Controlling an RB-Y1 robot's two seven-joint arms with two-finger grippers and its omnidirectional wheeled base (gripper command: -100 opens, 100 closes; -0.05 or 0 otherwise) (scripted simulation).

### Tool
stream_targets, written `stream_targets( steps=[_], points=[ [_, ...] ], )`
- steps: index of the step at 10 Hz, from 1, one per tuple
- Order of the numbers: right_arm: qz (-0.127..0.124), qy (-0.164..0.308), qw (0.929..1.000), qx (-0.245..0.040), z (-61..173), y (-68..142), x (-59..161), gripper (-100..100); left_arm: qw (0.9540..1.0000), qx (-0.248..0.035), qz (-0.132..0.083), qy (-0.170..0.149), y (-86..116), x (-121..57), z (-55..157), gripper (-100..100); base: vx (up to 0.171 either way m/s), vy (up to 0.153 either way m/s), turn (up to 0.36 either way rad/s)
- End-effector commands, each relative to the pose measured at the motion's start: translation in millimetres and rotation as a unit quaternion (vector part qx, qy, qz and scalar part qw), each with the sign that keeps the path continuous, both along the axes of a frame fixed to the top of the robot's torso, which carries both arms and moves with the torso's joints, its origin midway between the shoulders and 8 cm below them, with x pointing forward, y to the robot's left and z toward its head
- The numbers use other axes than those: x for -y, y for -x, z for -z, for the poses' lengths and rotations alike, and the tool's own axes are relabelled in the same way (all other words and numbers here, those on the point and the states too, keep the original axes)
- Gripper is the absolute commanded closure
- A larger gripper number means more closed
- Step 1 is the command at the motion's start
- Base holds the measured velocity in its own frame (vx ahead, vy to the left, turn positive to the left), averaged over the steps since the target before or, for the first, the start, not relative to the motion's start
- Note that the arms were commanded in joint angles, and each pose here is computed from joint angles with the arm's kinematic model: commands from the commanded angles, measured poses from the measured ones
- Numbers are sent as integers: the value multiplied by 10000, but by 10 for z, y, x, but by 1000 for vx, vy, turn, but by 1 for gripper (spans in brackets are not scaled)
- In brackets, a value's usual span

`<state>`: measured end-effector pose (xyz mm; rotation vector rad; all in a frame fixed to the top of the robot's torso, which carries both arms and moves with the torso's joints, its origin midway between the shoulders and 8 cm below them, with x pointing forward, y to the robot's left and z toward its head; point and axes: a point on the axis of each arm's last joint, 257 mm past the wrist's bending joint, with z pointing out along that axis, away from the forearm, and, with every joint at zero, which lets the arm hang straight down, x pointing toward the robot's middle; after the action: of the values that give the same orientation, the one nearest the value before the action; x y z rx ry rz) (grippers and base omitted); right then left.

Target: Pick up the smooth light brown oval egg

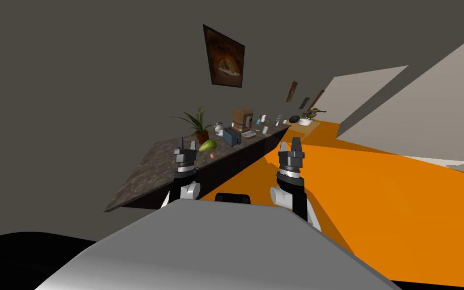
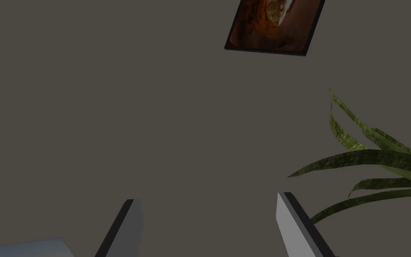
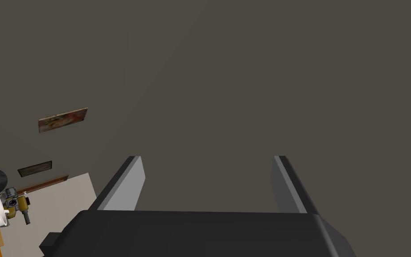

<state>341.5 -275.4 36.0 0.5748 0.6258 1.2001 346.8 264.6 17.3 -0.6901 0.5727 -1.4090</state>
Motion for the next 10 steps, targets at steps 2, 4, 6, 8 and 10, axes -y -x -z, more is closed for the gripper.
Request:
stream_targets(
  steps=[2,4,6,8,10],
  points=[
    [0,0,10000,0,0,0,0,0,9993,-204,120,-282,-67,39,52,-100,-11,8,1],
    [0,0,10000,0,0,0,0,0,9977,-453,171,-479,-153,40,117,-100,-27,17,1],
    [0,0,10000,0,0,0,0,0,9956,-677,166,-628,-237,10,161,-100,-45,21,3],
    [0,0,10000,0,0,0,0,0,9938,-872,139,-675,-303,-23,213,-100,-41,7,4],
    [0,0,10000,0,0,0,0,0,9917,-1066,100,-707,-367,-64,263,-100,-42,14,3]
  ],
)
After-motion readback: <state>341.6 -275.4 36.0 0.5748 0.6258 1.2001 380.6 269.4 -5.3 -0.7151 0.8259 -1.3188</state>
